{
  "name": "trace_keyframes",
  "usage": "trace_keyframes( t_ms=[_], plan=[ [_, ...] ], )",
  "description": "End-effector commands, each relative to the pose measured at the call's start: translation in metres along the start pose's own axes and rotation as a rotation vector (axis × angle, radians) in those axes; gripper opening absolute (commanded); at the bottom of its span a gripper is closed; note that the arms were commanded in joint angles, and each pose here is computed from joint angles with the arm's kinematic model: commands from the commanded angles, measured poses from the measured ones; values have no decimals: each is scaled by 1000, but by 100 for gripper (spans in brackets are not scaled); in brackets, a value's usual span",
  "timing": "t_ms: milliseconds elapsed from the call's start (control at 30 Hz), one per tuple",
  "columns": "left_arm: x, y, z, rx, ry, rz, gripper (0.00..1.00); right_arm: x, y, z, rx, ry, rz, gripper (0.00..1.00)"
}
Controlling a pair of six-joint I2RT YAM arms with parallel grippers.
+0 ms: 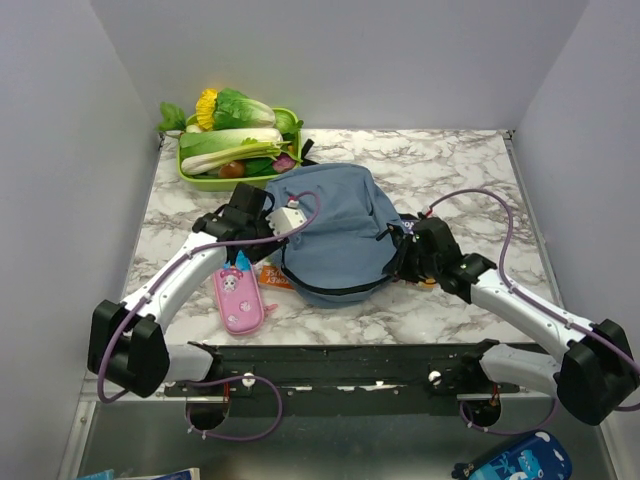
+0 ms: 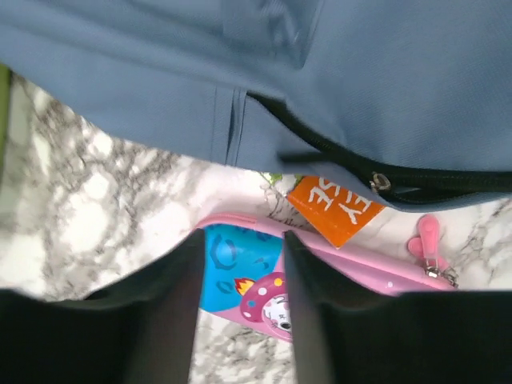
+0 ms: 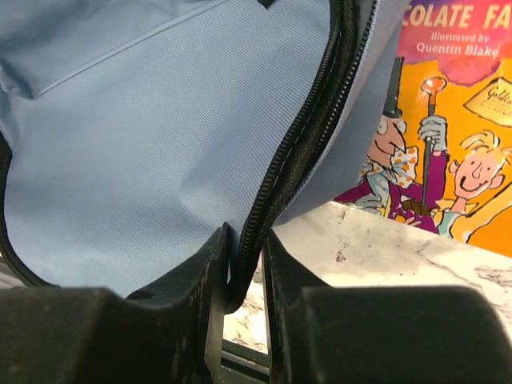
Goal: Pack the student bag
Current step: Unzip the student bag at the center of the board.
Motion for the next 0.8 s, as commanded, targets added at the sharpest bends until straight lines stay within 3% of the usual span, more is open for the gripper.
trace_keyframes(
  t_ms=[0,100,267,367,400,767],
  plan=[
    [-25,-27,-17,55,153,-71,59,1,2,-8,-23,19,-25,32],
    [-36,-48,-37,117,276,-144,73,4,2,-5,-23,-6,-25,33],
    [-36,-74,-88,278,503,-226,78,6,1,-4,-19,-18,-31,33],
    [-19,-76,-102,309,569,-197,85,5,1,-4,-18,-21,-33,33],
    [-10,-79,-104,314,565,-190,97,4,1,-4,-16,-23,-34,33],
    [27,-104,-115,360,444,-161,99,6,9,-6,11,-60,-35,32]
  ],
)
Point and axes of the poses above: each gripper's point midway between its finger pads, its own x axis out along the fingers, its own z axis along the line the jaws close on, y = z × x, the point moved 10 cm from there along -x, back along the fingers, and after that the axes turned 5 degrees about -x, right-handed, at the moved point
